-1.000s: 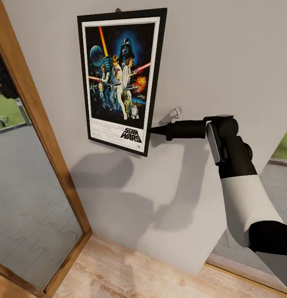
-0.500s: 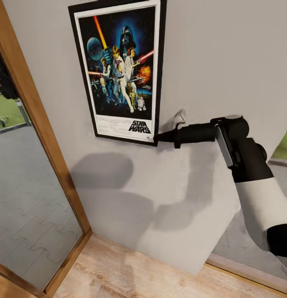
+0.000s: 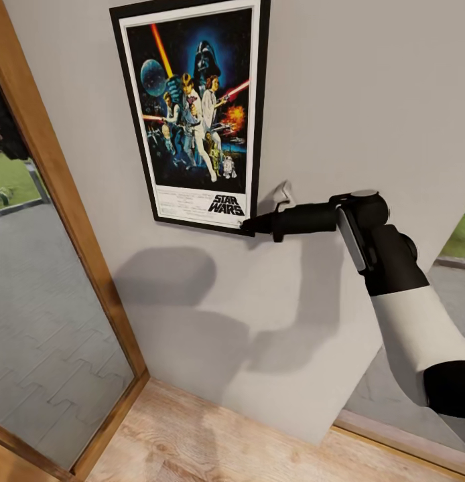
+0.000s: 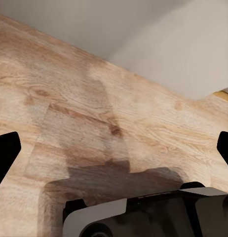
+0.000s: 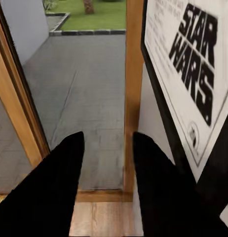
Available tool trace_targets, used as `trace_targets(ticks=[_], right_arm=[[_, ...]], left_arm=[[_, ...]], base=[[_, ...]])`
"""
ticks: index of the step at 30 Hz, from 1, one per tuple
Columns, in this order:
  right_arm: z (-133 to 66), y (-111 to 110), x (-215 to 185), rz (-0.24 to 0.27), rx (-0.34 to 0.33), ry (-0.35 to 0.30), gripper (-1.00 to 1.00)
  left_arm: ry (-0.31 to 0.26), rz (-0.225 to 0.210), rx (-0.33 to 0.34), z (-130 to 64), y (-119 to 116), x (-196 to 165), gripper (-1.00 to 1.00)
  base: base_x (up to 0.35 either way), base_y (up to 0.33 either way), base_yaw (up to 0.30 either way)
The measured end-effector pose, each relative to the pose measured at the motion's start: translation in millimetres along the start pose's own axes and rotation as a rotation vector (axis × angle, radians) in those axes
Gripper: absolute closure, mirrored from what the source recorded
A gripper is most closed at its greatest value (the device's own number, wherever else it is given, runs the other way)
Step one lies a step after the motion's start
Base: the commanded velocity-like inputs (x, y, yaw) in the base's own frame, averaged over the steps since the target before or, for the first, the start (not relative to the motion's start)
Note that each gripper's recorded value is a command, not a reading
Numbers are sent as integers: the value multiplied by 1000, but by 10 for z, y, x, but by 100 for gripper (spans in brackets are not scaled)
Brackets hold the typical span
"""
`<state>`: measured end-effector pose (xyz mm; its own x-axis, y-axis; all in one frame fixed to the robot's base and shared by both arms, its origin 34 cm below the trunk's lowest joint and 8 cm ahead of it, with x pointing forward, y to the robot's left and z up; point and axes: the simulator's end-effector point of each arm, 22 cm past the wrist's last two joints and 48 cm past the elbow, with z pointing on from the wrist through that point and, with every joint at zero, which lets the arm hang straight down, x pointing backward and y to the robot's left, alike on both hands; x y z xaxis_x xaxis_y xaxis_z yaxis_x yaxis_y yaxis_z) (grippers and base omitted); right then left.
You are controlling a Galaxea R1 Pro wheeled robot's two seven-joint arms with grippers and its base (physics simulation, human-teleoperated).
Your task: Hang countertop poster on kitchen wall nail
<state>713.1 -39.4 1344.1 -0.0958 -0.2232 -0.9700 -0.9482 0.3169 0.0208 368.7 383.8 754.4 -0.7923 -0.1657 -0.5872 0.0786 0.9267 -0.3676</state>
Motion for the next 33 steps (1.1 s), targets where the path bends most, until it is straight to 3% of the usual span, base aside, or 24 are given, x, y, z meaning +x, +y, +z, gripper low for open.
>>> trace_targets(ticks=[8,9,10,33], right_arm=[[76,-48,-52,81,14,-34,-100],[-54,-64,-465,180,-6,-206,-100],[-87,-73,-496,192,-8,-223,-100],[-96,-89,-505,187,-2,-230,-100]], left_arm=[[-29,36,0,0,-7,-134,-100],[-30,37,1,0,-8,-141,-100],[-31,38,1,-1,-8,-143,-100],[-34,42,1,0,-8,-158,-100]], base=[[0,0,0],[0,0,0],[0,0,0],[-29,-28,0]])
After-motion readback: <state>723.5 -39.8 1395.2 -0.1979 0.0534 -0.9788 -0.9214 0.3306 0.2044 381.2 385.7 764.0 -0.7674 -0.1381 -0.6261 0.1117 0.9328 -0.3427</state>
